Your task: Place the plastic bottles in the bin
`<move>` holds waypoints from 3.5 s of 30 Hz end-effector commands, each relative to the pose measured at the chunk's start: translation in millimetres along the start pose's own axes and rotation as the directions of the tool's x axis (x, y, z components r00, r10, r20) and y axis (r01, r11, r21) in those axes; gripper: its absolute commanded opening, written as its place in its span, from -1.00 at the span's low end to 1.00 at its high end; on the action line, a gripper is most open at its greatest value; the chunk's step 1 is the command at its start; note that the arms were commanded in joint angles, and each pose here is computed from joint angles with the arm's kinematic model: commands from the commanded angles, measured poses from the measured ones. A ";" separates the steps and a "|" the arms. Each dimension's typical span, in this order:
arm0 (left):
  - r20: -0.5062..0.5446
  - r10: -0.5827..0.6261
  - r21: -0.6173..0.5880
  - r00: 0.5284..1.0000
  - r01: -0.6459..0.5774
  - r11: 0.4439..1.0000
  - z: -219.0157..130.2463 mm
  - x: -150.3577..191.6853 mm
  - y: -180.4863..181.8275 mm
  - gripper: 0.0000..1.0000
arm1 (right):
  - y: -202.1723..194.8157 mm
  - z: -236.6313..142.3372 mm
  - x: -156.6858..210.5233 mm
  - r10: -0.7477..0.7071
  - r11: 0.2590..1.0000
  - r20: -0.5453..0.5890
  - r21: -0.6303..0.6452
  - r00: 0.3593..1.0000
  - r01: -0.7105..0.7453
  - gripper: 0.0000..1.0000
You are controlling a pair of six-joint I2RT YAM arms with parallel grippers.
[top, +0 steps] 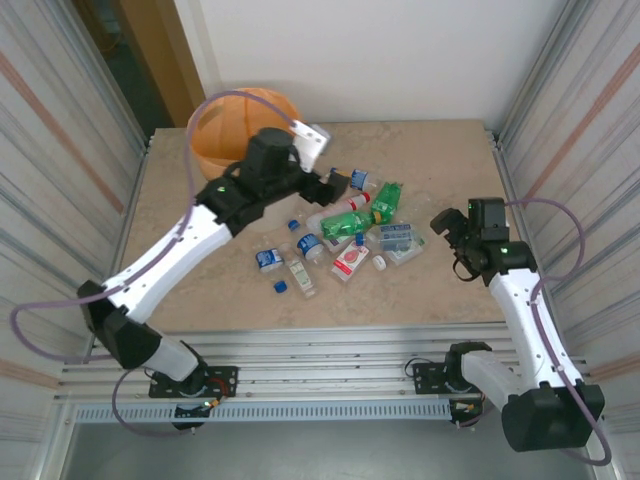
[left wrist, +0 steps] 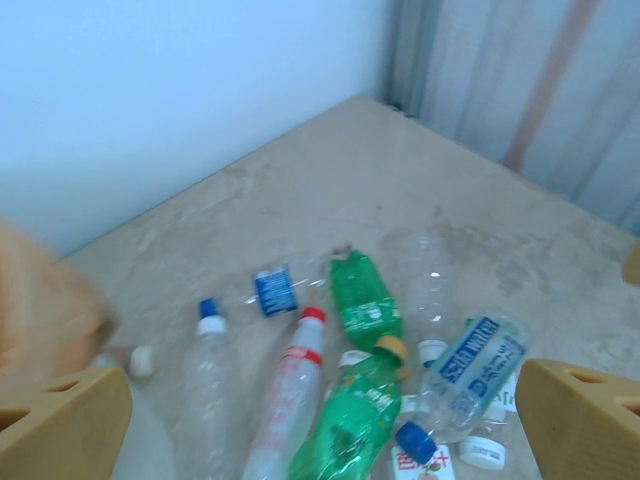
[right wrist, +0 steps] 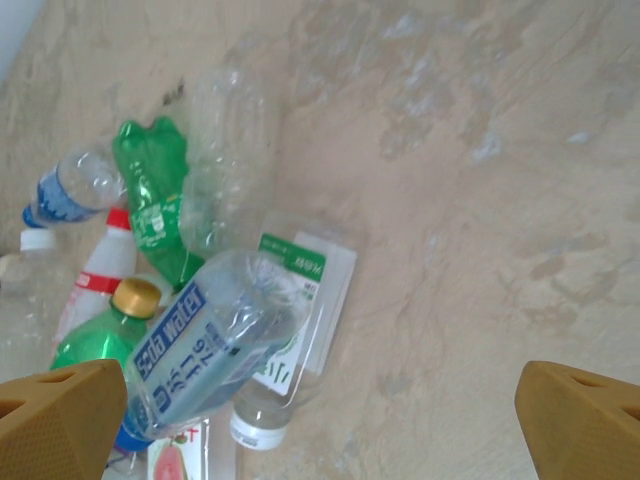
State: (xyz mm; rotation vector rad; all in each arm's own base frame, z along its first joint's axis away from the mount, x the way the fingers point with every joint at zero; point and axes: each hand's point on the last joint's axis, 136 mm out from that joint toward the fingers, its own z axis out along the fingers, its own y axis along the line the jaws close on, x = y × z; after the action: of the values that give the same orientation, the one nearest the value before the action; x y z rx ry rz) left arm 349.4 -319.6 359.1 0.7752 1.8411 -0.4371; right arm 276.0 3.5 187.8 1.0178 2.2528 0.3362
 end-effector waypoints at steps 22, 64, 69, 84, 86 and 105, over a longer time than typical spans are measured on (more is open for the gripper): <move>-0.204 0.415 0.565 0.887 -0.240 0.789 180.9 138.7 -136.7 0.90 | -33.0 -19.8 -21.8 0.002 0.999 0.029 0.042 1.000 -0.003 0.96; -0.333 0.492 0.541 0.804 -0.265 0.798 219.5 195.2 -132.6 0.58 | -33.8 -20.0 -14.5 0.016 1.000 0.017 0.015 1.000 -0.016 0.96; -0.330 0.502 0.543 0.799 -0.275 0.793 221.5 197.0 -137.1 0.66 | -34.7 -19.2 -13.8 0.016 1.000 0.016 0.017 1.000 -0.016 0.96; -0.334 0.514 0.526 0.790 -0.296 0.797 224.0 197.9 -135.4 0.13 | -34.3 -17.6 -13.1 0.023 1.000 0.014 0.012 1.000 -0.024 0.96; -0.327 0.517 0.523 0.791 -0.304 0.796 222.9 193.9 -136.6 0.01 | -34.5 -18.7 -13.4 0.023 1.000 0.019 0.011 1.000 -0.023 0.96; -0.112 0.392 0.290 0.913 -0.348 0.892 151.2 36.7 -111.8 -0.40 | -28.8 -33.2 -17.2 0.001 1.000 0.056 -0.029 0.998 0.000 0.96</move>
State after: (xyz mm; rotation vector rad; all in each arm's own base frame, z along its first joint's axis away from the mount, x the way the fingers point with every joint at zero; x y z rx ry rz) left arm 363.1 -492.1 189.5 1.5115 1.8257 -0.4033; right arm 250.1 -29.6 203.6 1.0238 2.1898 0.3213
